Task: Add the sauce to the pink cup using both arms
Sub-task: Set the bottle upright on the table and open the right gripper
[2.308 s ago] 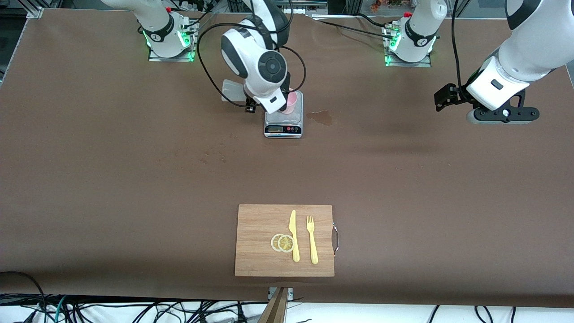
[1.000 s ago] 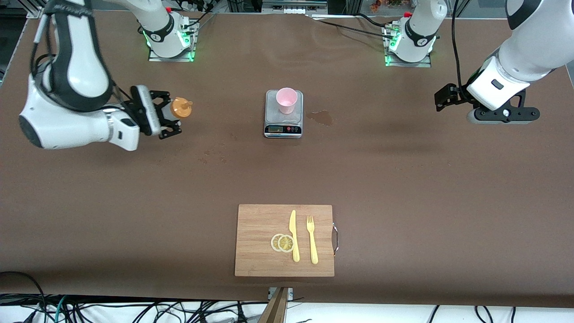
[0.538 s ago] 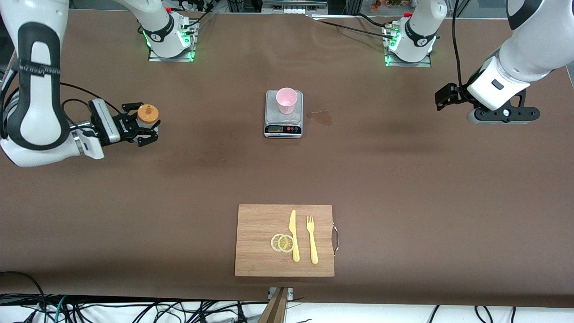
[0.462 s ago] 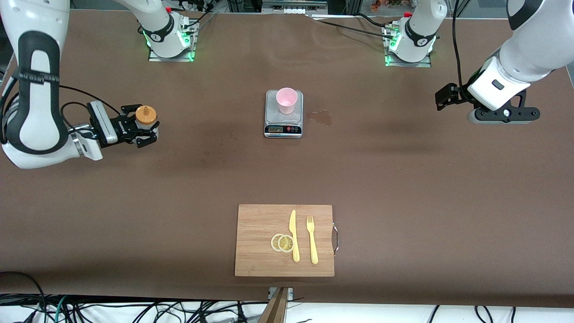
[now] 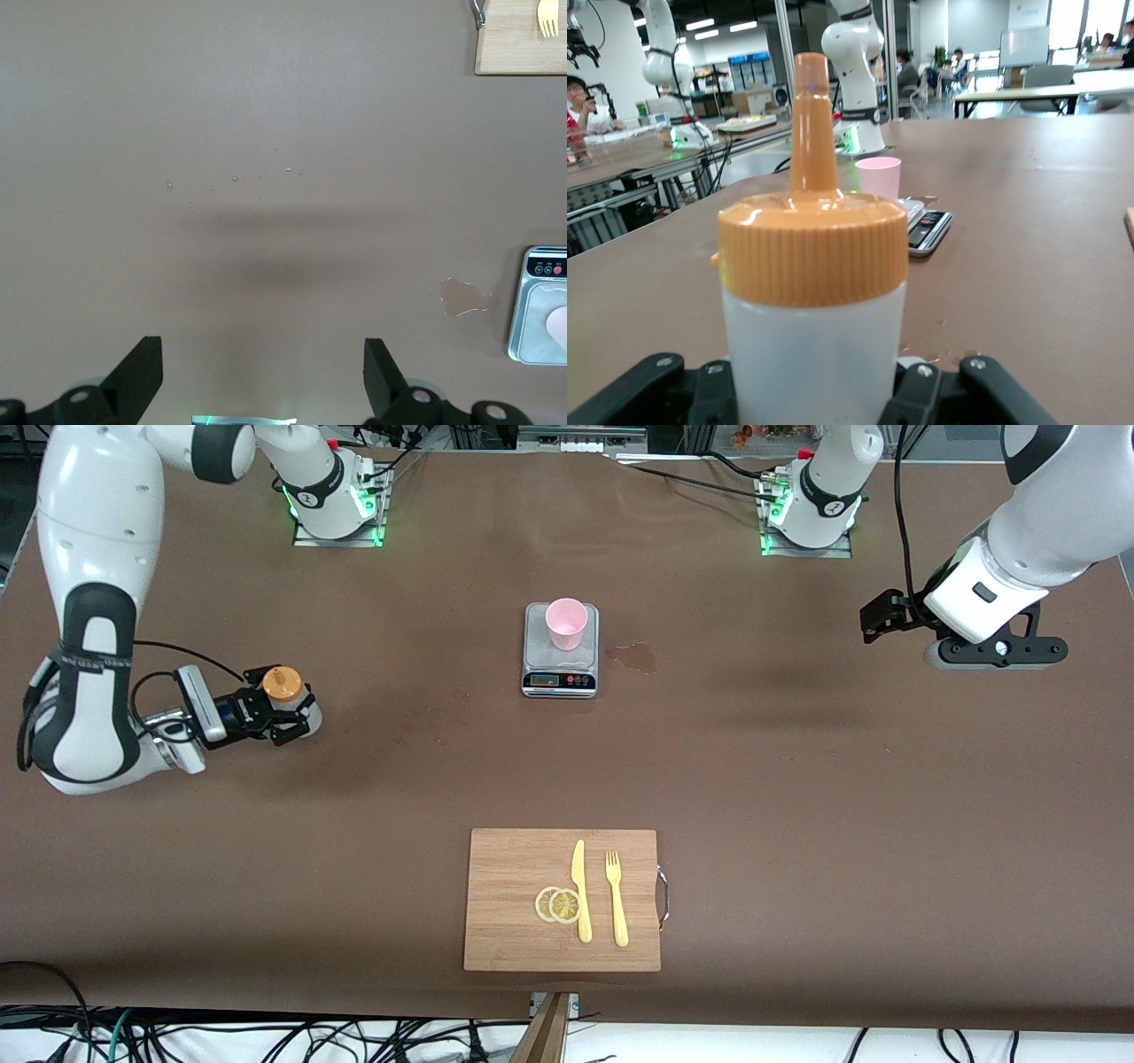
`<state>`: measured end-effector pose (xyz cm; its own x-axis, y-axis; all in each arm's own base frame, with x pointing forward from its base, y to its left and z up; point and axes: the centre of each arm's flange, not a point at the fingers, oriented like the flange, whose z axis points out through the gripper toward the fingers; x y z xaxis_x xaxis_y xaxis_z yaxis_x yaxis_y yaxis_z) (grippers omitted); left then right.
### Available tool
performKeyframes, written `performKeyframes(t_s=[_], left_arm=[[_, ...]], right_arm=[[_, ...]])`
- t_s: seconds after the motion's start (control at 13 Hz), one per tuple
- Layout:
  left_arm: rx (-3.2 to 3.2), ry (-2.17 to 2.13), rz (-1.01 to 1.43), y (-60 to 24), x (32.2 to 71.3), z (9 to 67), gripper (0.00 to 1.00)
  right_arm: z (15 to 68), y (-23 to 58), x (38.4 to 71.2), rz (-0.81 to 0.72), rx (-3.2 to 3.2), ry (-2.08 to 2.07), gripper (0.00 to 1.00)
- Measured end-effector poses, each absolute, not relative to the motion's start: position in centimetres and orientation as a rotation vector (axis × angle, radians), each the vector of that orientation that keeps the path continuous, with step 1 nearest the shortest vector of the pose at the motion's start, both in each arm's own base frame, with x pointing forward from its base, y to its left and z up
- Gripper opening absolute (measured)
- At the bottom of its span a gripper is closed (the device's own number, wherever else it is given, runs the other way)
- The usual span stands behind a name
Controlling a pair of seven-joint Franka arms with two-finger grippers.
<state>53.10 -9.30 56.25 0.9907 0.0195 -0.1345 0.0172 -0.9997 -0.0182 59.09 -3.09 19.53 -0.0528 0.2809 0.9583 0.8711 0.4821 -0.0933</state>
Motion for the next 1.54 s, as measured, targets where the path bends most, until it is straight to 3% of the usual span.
performKeyframes(t_s=[0.38, 0.69, 0.85, 0.92, 1.15, 1.38, 1.54], left_arm=[[-3.117, -0.029, 0.211, -9.3, 53.1, 56.2, 1.0], [-3.117, -0.029, 0.212, -9.3, 53.1, 56.2, 1.0], [-3.117, -0.029, 0.213, -9.3, 53.1, 56.2, 1.0], [-3.117, -0.029, 0.214, -9.3, 53.1, 56.2, 1.0], [-3.117, -0.029, 0.214, -9.3, 53.1, 56.2, 1.0], [-3.117, -0.029, 0.214, -9.3, 53.1, 56.2, 1.0], [-3.117, -0.029, 0.214, -9.3, 53.1, 56.2, 1.0]], right_arm=[[13.9, -0.4, 59.8, -0.718, -0.957, -1.525, 0.2], [12.4, 0.7, 60.1, -0.788, -0.942, -1.477, 0.2], [11.3, 1.6, 60.0, -0.813, -0.932, -1.45, 0.25], [10.7, 1.9, 59.9, -0.829, -0.926, -1.44, 0.31], [9.9, 2.1, 59.7, -0.861, -0.903, -1.432, 0.62], [10.3, 1.3, 60.0, -0.865, -0.901, -1.438, 0.99], [11.1, 0.3, 60.5, -0.825, -0.906, -1.478, 1.0]])
